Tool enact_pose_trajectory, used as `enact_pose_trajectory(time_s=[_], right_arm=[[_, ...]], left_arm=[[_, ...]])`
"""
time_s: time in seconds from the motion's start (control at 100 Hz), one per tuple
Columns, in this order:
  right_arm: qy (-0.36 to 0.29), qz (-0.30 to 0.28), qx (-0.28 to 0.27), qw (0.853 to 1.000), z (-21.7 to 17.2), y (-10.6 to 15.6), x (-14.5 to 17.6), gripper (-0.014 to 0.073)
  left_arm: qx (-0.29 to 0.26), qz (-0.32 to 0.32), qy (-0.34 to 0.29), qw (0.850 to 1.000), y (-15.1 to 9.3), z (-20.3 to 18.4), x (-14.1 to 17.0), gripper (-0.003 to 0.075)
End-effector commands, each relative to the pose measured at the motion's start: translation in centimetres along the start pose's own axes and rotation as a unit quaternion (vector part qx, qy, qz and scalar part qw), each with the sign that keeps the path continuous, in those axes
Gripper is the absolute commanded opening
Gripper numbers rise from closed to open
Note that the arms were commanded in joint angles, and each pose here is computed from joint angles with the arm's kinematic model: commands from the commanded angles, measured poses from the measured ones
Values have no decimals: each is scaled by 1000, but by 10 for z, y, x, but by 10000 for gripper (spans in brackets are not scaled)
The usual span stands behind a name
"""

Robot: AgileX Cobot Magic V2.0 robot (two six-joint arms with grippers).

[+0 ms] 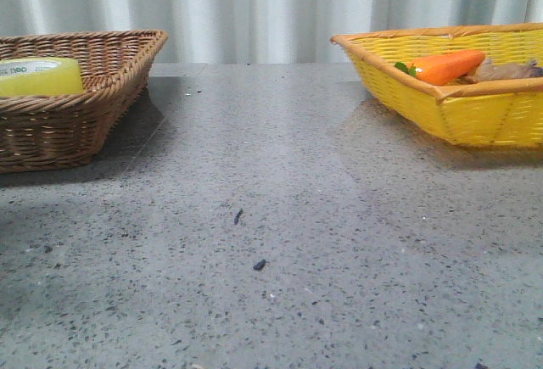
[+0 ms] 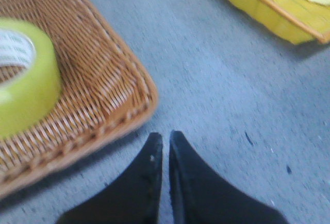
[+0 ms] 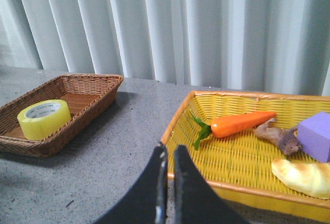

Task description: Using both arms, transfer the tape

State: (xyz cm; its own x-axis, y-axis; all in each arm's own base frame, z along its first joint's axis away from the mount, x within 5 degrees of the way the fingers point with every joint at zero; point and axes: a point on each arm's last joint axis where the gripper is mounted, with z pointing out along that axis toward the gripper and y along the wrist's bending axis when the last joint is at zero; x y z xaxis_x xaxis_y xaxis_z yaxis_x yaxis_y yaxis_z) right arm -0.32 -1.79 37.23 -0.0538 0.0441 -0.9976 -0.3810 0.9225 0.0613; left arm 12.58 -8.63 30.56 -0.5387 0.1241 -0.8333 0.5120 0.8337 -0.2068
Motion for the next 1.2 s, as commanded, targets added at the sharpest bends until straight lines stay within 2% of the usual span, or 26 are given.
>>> enact_pose_trajectory(time_s=[0.0, 0.45, 0.54, 0.66, 0.7, 0.73, 0.87, 0.94, 0.98, 1.01, 1.05, 1.13, 1.19], right_arm=[[-44, -13, 0, 999, 2, 1, -11, -62], [-43, -13, 1, 999, 2, 1, -11, -62], [-43, -13, 0, 999, 2, 1, -11, -62], [-43, -12, 2, 999, 2, 1, -11, -62], [-43, -12, 2, 999, 2, 1, -11, -62], [-43, -12, 1, 999, 2, 1, -11, -62], [-43, -12, 1, 999, 2, 1, -11, -62], [-43, -12, 1, 999, 2, 1, -11, -62], [-43, -12, 1, 999, 2, 1, -11, -62], [-43, -12, 1, 999, 2, 1, -11, -62], [-43, -12, 1, 999, 2, 1, -11, -62], [-43, -12, 1, 999, 2, 1, -11, -62], [-43, -12, 1, 999, 2, 1, -11, -62]], left_arm=[[13, -19, -60, 998, -4, -8, -10, -20], [14, -23, -59, 998, -4, -8, -10, -20], [38, 21, -57, 997, -14, -9, -7, -20], [82, 43, -51, 994, -27, -9, 5, -20], [89, 53, -63, 993, -28, -11, 7, -20], [81, 91, -76, 990, -26, -12, 10, -20], [42, 180, -184, 965, -14, -27, 21, -20], [17, 177, -263, 948, -4, -35, 32, -20], [-2, 160, -321, 934, 3, -42, 40, -20], [-9, 150, -334, 930, 7, -41, 48, -20], [-29, 141, -369, 918, 13, -46, 59, -20], [-55, 140, -379, 913, 20, -47, 78, -20], [-76, 136, -366, 918, 25, -46, 89, -20]])
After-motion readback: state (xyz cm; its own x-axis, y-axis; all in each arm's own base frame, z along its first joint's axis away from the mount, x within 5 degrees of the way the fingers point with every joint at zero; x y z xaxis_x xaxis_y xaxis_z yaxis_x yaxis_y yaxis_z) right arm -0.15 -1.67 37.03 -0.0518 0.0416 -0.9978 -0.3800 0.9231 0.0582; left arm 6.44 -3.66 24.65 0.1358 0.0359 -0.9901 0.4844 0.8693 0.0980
